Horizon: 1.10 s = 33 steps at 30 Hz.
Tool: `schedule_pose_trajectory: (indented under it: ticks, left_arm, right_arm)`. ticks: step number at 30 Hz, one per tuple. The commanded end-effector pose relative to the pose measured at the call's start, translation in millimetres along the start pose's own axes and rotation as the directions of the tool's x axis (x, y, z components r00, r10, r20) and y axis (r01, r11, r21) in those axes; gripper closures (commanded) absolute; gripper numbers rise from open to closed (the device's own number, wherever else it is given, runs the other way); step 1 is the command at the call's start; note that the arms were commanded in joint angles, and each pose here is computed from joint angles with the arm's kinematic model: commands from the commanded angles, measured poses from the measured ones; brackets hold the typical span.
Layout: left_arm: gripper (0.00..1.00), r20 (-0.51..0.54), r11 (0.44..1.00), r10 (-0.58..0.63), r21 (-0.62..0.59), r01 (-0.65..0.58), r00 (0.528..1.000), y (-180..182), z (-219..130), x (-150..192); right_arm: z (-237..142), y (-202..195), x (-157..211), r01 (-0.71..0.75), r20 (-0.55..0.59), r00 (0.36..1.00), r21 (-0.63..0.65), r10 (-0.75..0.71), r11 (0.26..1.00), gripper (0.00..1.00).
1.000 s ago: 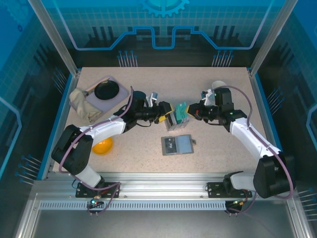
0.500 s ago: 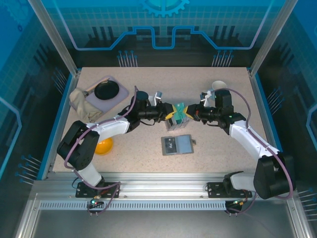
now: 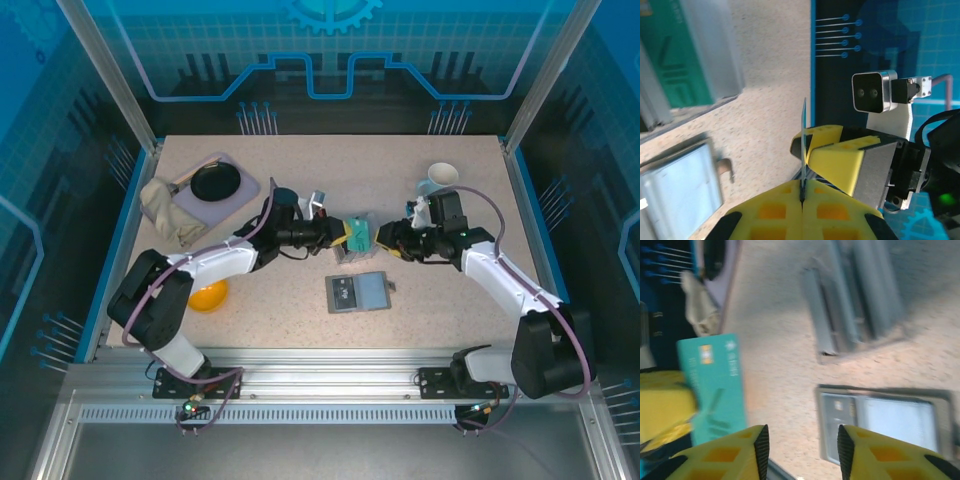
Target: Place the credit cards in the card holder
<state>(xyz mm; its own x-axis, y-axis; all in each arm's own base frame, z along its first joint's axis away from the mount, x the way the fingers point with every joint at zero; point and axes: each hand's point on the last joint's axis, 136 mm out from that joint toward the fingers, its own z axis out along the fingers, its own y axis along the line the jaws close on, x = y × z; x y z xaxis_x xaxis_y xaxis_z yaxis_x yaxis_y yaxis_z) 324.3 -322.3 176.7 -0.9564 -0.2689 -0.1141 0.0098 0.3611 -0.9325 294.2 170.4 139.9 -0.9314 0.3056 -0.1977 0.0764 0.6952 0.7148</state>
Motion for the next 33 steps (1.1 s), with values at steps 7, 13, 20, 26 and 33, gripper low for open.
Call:
schedule_pose_trajectory:
  ticks: [7,13,20,26,33]
  left_arm:
    - [1.0,-0.033,0.978,0.039,-0.203,-0.045,0.999,64.6,5.6,53.1]
    - [1.0,-0.056,0.966,0.047,-0.252,-0.059,0.997,85.5,19.6,72.1]
    - [1.0,-0.06,0.947,0.077,-0.309,-0.092,0.995,109.6,29.2,81.0]
    - [1.0,-0.046,0.942,0.071,-0.324,-0.082,0.996,125.4,28.7,85.9]
    - [1.0,-0.028,0.943,0.084,-0.322,-0.088,0.996,127.8,22.0,87.0]
  right_arm:
    - [19.3,-81.4,49.5,0.216,-0.213,0.968,0.458,-0.129,0.862,0.41]
    - [32.3,-90.2,58.6,0.296,-0.291,0.944,0.523,-0.159,0.799,0.39]
    - [43.5,-96.9,65.0,0.3,-0.316,0.937,0.502,-0.151,0.811,0.42]
    - [47.1,-109.8,71.6,0.267,-0.325,0.939,0.496,-0.108,0.826,0.53]
    - [48.7,-120.2,75.7,0.25,-0.33,0.941,0.507,-0.082,0.825,0.63]
